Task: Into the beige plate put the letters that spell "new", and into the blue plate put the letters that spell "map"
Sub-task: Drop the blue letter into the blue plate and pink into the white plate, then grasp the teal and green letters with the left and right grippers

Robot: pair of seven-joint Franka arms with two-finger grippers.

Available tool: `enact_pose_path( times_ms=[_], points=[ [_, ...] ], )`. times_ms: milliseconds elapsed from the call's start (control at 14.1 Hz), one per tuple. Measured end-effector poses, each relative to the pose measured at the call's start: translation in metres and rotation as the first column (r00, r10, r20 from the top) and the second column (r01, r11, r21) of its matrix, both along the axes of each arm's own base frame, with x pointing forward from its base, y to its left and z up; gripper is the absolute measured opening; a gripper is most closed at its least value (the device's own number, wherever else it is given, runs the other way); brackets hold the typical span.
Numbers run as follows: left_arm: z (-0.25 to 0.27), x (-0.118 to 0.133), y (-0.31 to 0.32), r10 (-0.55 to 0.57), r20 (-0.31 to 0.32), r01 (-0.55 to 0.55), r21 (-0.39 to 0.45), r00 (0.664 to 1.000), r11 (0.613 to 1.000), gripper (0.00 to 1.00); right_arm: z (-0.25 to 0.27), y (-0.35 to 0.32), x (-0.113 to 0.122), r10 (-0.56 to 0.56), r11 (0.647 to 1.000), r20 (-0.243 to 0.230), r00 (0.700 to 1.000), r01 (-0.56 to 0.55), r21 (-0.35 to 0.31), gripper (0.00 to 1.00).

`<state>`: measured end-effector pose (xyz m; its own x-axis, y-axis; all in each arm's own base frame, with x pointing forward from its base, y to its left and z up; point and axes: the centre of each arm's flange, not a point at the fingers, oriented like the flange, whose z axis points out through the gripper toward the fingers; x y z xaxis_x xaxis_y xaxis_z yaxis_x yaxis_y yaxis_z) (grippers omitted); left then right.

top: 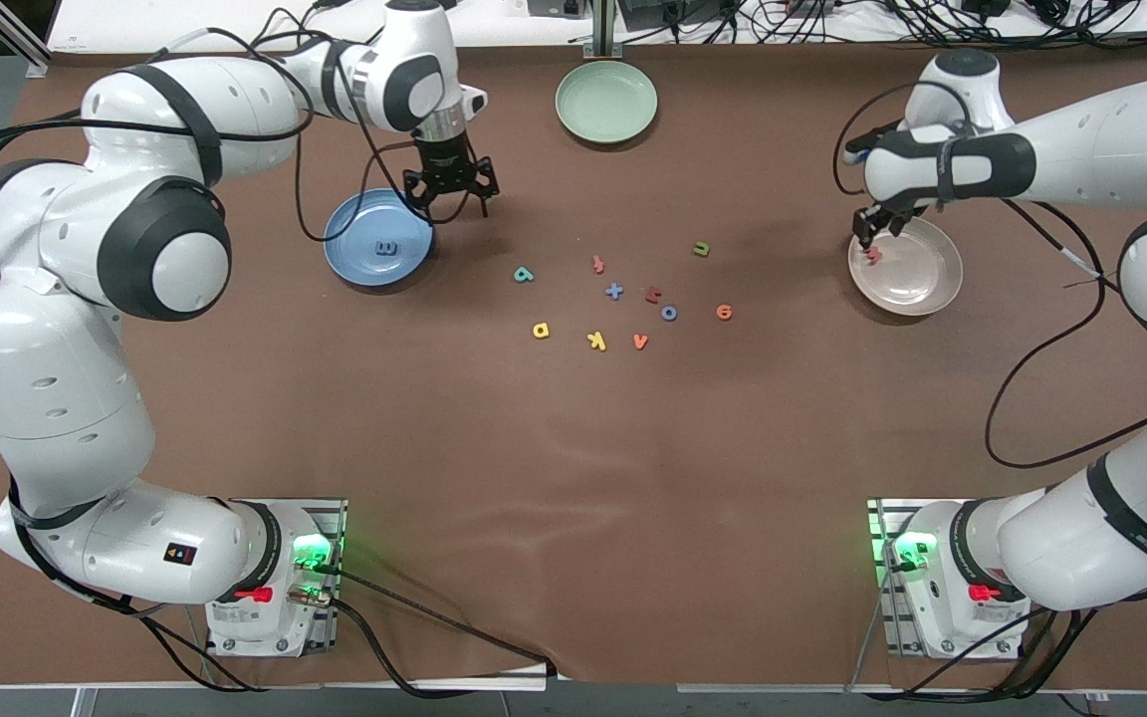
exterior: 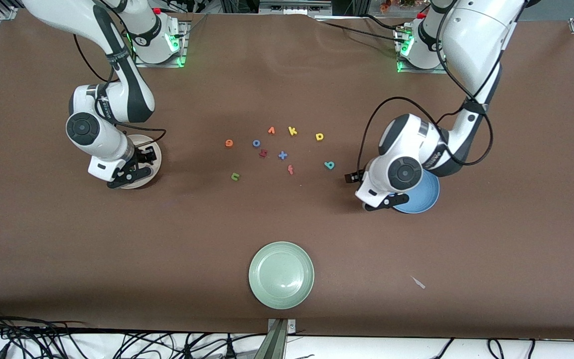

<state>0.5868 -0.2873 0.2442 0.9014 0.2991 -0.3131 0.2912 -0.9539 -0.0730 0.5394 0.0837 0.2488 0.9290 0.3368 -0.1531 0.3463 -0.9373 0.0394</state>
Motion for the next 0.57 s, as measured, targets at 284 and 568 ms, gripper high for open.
enact_pose_path(
  times_ms=[284, 568],
  points=[
    [-0.025, -0.021, -0.051, 0.217, 0.036, -0.219, 0.059, 0.975, 0.974, 1.0, 0.038, 0.078, 0.016, -0.203, 0.979, 0.036, 0.978, 0.203, 0.007, 1.0],
    [-0.054, -0.047, -0.08, 0.317, 0.077, -0.322, 0.059, 0.945, 0.945, 1.0, 0.021, 0.155, 0.02, -0.431, 0.902, 0.037, 0.901, 0.431, 0.022, 1.0]
  ],
)
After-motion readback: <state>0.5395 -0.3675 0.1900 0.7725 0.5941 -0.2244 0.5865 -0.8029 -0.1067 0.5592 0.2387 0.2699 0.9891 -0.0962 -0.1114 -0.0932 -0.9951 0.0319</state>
